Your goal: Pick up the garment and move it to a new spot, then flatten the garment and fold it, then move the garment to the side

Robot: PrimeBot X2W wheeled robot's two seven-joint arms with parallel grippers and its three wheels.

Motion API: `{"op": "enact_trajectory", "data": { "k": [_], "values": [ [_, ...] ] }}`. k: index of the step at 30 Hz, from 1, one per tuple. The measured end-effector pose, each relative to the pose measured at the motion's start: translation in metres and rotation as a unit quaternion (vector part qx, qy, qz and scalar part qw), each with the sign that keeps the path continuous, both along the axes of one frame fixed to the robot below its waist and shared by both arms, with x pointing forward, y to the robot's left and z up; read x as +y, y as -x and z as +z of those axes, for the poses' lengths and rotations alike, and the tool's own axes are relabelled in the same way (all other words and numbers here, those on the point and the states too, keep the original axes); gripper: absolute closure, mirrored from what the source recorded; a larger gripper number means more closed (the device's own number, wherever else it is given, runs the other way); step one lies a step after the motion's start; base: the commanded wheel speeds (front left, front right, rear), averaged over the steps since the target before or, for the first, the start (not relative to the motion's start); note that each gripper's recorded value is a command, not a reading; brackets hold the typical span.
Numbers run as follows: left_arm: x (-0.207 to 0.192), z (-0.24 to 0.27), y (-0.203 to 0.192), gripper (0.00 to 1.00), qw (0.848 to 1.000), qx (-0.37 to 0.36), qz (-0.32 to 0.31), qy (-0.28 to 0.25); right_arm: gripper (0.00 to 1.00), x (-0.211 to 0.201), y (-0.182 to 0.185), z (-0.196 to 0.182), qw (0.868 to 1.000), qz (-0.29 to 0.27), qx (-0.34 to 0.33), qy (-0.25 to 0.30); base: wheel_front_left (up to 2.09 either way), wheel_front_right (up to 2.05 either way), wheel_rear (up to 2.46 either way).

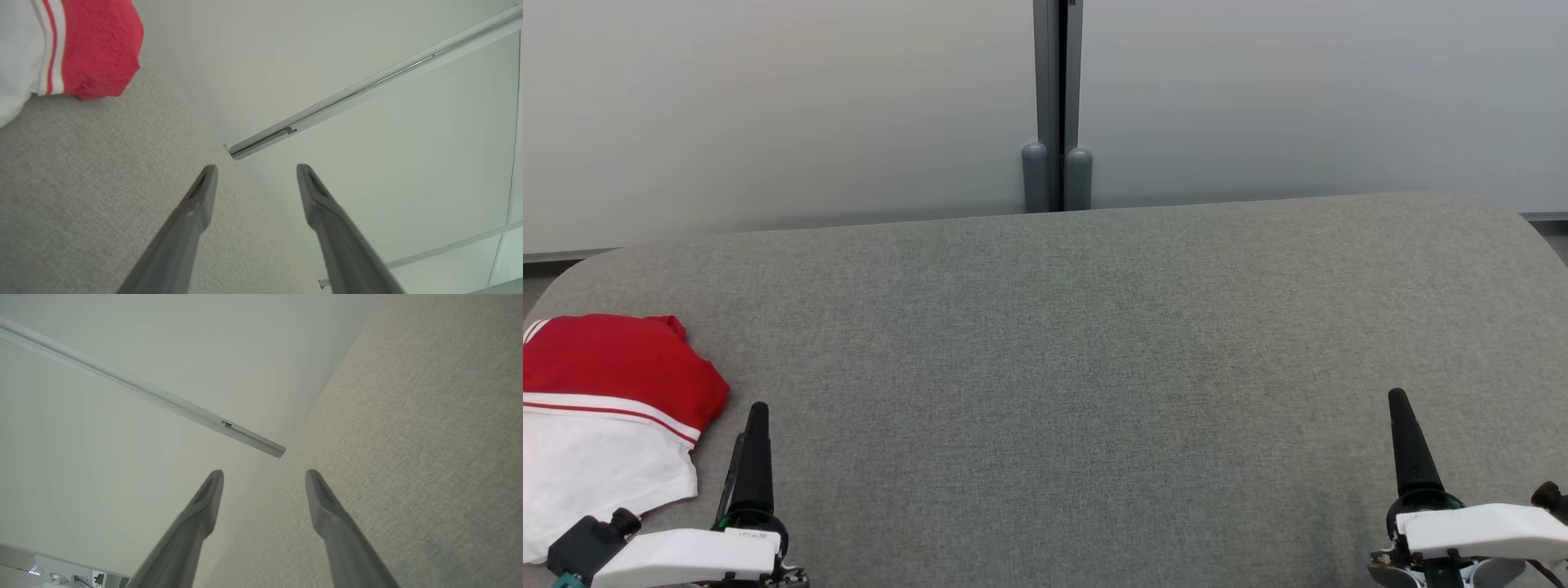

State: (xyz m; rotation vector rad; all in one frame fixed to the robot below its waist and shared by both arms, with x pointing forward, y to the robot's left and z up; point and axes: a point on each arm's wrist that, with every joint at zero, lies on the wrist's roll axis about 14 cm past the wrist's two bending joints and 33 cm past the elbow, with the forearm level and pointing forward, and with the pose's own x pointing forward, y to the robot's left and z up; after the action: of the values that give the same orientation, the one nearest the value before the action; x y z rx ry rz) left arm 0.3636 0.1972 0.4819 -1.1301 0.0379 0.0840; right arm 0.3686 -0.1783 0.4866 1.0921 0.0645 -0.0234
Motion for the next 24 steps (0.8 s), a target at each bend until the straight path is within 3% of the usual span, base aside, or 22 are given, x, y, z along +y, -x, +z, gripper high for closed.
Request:
{"op": "enact_trajectory", "data": {
  "k": [14, 24],
  "values": [
    [-0.015, 0.012, 0.002, 0.0, 0.99, -0.019, -0.031, -0.135, 0.0, 0.016, 0.001, 0.014, 0.992, 0.033, -0.03, 0.115, 0.0, 0.0, 0.0],
    [-0.019, 0.021, 0.005, 0.0, 0.978, -0.038, -0.036, -0.2, 0.0, 0.023, 0.004, 0.022, 0.982, 0.042, -0.052, 0.174, 0.0, 0.0, 0.0]
  ]
}}
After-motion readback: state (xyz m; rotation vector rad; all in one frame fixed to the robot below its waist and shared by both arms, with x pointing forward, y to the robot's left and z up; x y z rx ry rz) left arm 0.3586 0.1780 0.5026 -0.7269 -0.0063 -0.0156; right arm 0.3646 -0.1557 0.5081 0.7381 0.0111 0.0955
